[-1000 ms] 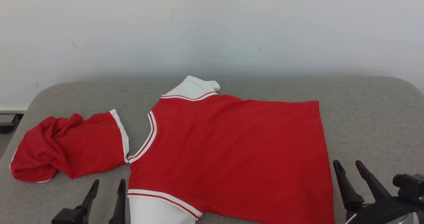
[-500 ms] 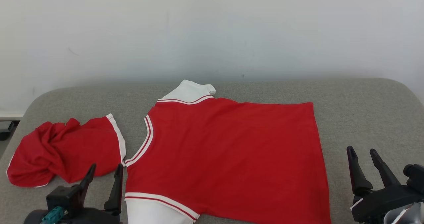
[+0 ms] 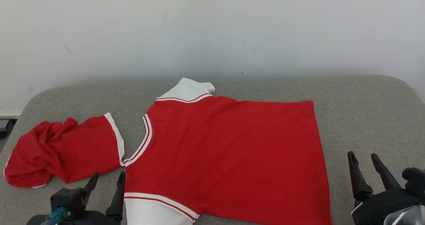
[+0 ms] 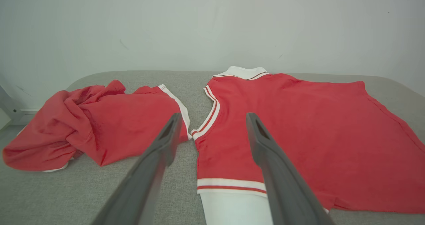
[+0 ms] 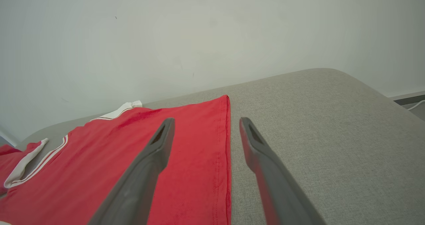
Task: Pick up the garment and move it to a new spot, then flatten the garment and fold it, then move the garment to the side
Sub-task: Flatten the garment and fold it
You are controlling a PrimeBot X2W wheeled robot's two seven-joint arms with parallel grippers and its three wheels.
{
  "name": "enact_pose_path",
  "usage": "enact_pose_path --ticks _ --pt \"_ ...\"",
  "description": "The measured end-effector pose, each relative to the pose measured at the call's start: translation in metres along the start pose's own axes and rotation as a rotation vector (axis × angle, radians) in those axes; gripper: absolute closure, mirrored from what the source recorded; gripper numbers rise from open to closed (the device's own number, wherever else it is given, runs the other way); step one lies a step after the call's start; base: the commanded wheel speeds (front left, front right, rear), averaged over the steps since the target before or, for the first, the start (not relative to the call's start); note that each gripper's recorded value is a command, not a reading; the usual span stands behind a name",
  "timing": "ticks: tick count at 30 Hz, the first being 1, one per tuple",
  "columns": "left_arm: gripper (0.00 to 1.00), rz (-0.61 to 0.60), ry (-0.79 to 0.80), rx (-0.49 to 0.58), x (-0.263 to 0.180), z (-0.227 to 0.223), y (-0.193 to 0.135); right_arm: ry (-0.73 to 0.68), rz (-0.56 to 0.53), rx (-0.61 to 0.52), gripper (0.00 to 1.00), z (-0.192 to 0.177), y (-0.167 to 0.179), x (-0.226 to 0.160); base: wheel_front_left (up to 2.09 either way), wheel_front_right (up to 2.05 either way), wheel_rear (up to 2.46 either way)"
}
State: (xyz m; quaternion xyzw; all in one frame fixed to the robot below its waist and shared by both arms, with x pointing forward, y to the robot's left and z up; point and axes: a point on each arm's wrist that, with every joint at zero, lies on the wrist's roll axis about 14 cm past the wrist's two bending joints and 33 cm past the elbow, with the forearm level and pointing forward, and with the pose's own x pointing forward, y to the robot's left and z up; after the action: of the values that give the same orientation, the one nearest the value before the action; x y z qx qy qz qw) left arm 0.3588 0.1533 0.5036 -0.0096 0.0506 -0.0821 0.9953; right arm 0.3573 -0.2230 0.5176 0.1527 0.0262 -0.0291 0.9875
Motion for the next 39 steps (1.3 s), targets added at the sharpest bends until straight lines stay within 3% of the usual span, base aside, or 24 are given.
enact_pose_path --ticks 15,20,24,31,34,39 --pt "0.00 -0.004 0.026 0.001 0.003 0.000 0.000 0.032 0.007 -0.007 0.00 -0.010 0.003 0.002 0.00 0.00 0.00" --pt "0.00 0.020 0.044 -0.016 0.003 0.000 0.006 0.164 0.023 -0.043 0.00 -0.033 0.002 -0.002 0.00 0.00 0.00" --pt "0.00 0.014 0.152 -0.019 -0.006 -0.024 0.000 0.323 0.028 -0.054 0.00 -0.067 0.001 -0.016 0.00 0.00 0.00" --pt "0.00 0.019 0.361 -0.077 -0.021 -0.069 -0.009 0.476 0.068 -0.060 0.00 -0.092 0.014 -0.028 0.00 0.00 0.00" --pt "0.00 0.038 0.539 -0.132 -0.043 -0.109 -0.011 0.586 0.065 -0.066 0.00 -0.114 0.014 -0.041 0.00 0.00 0.00" --pt "0.00 0.058 0.667 -0.132 -0.056 -0.135 -0.006 0.668 0.058 -0.067 0.00 -0.128 0.014 -0.048 0.00 0.00 0.00"
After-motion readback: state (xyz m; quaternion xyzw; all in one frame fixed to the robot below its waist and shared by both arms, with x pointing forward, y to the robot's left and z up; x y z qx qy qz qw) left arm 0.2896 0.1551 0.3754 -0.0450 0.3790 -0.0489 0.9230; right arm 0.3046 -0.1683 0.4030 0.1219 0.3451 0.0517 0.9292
